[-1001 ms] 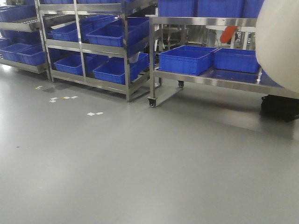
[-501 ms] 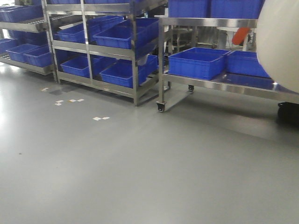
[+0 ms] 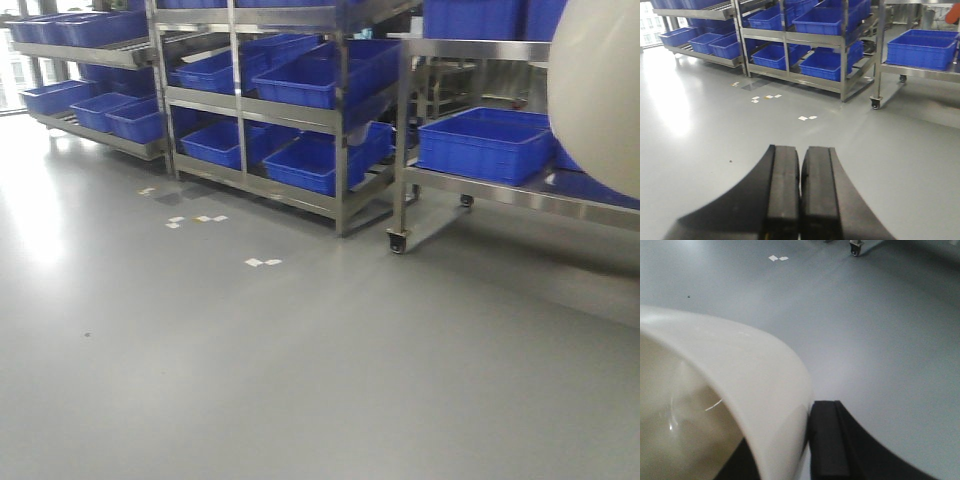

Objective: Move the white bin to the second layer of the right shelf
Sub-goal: 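Drive past the blue-crate shelving carrying the bin in the right gripper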

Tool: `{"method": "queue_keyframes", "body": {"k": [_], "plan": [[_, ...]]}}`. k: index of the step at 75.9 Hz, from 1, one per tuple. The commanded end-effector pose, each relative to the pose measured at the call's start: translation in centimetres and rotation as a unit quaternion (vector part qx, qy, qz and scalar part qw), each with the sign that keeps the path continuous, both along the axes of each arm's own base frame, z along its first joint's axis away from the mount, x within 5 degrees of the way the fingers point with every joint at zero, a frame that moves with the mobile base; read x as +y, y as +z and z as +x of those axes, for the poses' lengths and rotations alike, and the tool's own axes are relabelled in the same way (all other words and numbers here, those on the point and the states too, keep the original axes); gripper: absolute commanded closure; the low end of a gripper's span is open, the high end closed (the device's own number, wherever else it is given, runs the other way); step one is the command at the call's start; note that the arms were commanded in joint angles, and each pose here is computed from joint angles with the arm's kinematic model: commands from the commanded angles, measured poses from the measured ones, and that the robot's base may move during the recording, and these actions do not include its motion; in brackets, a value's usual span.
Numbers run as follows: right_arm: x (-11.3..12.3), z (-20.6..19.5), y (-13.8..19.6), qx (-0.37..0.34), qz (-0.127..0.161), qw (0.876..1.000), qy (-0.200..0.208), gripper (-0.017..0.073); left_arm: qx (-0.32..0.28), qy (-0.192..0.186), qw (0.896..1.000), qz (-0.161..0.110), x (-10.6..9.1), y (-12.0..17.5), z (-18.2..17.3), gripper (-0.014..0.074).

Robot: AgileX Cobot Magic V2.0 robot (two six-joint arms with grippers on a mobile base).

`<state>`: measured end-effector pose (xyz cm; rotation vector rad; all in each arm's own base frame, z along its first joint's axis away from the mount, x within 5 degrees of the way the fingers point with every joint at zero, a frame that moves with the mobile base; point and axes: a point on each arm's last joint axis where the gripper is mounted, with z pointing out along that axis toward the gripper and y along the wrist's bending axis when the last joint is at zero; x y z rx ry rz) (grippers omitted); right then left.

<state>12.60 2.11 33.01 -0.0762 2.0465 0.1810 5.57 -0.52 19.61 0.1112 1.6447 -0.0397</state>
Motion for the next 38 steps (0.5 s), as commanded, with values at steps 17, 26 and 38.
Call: {"method": "queue_keyframes", "body": {"k": [17, 26, 38], "plan": [[-0.07, 0.26, 1.87, -0.063, 0.011, 0.998, -0.006, 0.0503, -0.032, -0.002, 0.999, -0.005, -0.03, -0.37, 0.07, 0.0509], [-0.07, 0.26, 1.87, -0.063, 0.011, 0.998, -0.006, 0.0503, -0.032, -0.002, 0.999, -0.005, -0.03, -0.37, 0.07, 0.0509], [-0.07, 0.26, 1.87, -0.063, 0.011, 0.998, -0.006, 0.0503, -0.032, -0.002, 0.999, -0.005, -0.03, -0.37, 0.07, 0.0509]]}}
